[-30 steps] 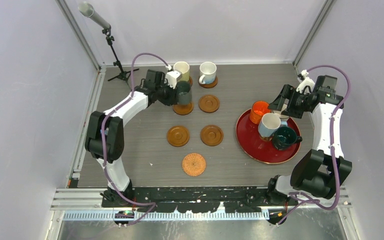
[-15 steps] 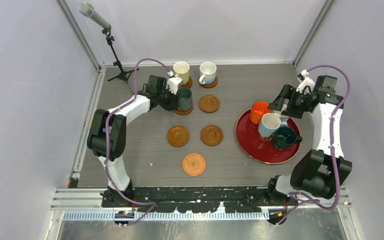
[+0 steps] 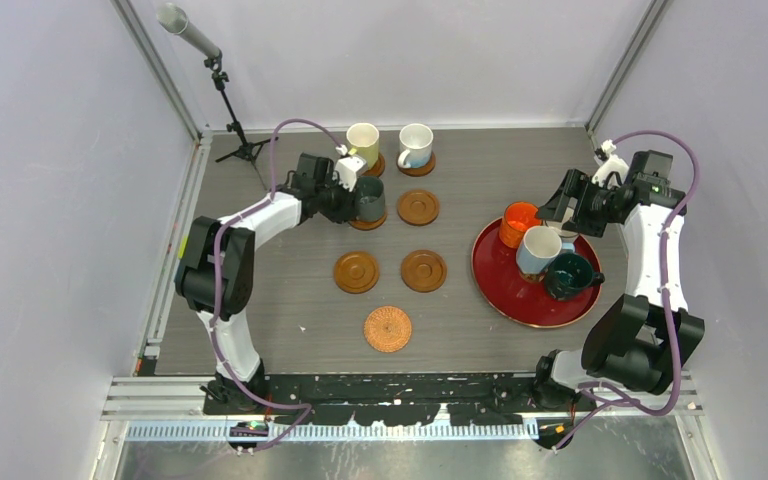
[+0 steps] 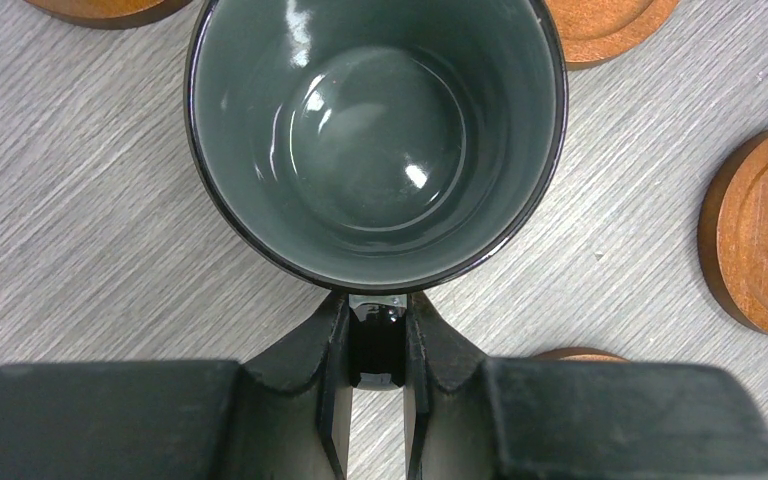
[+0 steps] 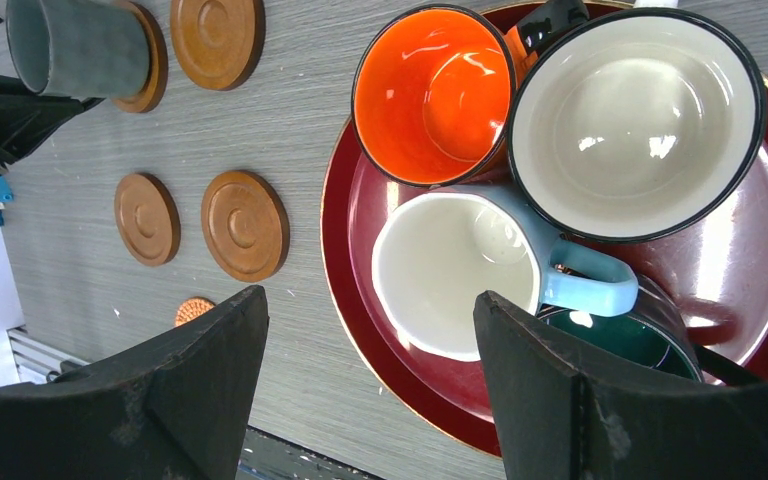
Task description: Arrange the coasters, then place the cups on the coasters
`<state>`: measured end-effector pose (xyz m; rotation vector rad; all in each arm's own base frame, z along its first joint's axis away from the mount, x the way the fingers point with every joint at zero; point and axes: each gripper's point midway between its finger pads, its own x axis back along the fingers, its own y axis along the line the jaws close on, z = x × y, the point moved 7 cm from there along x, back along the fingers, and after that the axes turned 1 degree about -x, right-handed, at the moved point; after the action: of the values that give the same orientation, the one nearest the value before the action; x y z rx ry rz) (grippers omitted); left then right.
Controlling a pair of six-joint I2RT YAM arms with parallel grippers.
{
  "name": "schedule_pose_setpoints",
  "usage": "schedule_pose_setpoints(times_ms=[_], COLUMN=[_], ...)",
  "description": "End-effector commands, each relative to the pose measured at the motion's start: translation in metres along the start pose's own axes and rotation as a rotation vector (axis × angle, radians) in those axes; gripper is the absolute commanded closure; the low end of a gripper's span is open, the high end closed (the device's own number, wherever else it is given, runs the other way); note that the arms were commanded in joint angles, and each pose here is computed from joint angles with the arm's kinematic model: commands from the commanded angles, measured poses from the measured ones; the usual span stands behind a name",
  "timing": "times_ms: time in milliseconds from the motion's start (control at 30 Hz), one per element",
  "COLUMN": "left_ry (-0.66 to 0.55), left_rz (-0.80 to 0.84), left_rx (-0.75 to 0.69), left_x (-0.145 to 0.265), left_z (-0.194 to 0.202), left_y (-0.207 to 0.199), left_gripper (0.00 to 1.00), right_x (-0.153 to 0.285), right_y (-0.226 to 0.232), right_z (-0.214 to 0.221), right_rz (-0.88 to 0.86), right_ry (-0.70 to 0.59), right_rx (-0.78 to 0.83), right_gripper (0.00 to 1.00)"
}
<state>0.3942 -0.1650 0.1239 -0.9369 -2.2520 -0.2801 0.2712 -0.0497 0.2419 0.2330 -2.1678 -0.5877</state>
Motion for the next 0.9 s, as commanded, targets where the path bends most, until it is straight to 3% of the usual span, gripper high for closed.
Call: schedule_pose_setpoints(times_ms=[0, 433, 500, 733, 867], left_ry=[-0.097, -0.076, -0.060, -0.044, -0.076], left_rz=[-0.033, -0.062, -0.057, -0.038, -0.037], left_rx=[-0.060, -0.067, -0.068, -0.081, -0.114], left_x=[0.008, 0.024, 0.023, 0.027, 0.049], left_z=[-0.021, -0.022, -0.020, -0.023, -0.040], left_y=[0.005, 0.003, 0.004, 0.002, -0.003], left_gripper=[1.00, 1.00, 0.96, 0.54, 0.41], right_x=[0.005, 0.004, 0.004, 0.005, 0.009], right_y=[0.005, 0.005, 0.005, 0.005, 0.007], right_z=[-0.013, -0.013, -0.013, -0.014, -0.014], right_rz=[0.001, -0.004, -0.004, -0.002, -0.002], right_ry=[-0.050, -0.049, -0.050, -0.054, -0.050], right_rx=[0.040, 0.034, 0.034, 0.043, 0.059], right_gripper=[0.20, 0.20, 0.20, 0.20, 0.20])
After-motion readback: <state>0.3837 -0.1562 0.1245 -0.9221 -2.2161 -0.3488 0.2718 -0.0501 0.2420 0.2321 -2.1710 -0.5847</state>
